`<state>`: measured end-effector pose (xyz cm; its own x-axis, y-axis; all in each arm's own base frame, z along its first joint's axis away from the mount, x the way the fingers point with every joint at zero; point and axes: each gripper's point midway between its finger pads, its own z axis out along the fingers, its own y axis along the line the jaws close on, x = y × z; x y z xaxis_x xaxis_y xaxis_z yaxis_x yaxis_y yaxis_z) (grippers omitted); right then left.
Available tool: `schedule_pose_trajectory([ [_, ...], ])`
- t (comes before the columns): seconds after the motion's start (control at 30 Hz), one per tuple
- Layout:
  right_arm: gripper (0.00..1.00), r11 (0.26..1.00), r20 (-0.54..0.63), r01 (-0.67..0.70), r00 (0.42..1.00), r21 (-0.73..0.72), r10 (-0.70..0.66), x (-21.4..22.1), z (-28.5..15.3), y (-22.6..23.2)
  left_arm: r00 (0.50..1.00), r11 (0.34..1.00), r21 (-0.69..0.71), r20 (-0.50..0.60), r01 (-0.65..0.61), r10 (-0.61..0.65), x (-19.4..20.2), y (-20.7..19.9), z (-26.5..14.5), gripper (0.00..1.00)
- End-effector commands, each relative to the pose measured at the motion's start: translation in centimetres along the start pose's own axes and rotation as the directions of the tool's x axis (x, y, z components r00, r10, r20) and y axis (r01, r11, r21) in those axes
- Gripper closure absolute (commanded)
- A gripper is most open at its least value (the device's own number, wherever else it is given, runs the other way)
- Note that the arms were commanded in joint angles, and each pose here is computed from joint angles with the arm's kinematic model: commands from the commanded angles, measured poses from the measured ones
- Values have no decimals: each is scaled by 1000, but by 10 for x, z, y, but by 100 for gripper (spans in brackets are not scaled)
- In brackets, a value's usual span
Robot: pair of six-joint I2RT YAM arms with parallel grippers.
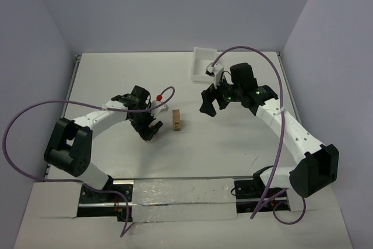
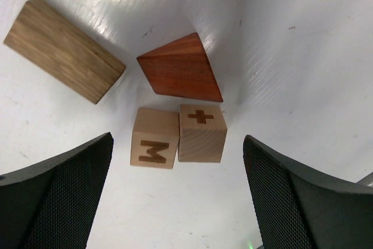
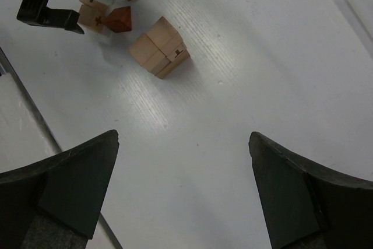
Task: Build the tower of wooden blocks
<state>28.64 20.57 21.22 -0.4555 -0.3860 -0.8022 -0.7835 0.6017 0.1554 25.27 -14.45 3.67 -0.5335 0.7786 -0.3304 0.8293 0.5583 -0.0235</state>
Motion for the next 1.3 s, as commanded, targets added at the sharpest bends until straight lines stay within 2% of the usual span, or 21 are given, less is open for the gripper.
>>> schedule_pose_trajectory([
  [0.0, 0, 1000, 45, 20, 999, -8, -20, -11, 1, -1, 991, 990, -56, 41, 132, -130, -9, 2, -19, 2],
  [0.13, 0, 1000, 47, 20, 999, -14, -19, -13, 1, 0, 984, 983, -56, 7, 177, -177, -2, 0, -14, 4],
  [0.53, 0, 1000, 49, 26, 998, -4, -26, -14, -2, -1, 976, 977, 5, -47, 214, -214, 5, -12, -5, 7],
  [1.07, 0, 1000, 45, 25, 999, -5, -24, -13, -1, -1, 974, 974, 28, -37, 226, -225, 1, -13, 1, 12],
  [1.27, 0, 1000, 44, 24, 999, -5, -23, -13, -1, -1, 974, 974, 29, -41, 223, -221, 2, -14, 3, 21],
])
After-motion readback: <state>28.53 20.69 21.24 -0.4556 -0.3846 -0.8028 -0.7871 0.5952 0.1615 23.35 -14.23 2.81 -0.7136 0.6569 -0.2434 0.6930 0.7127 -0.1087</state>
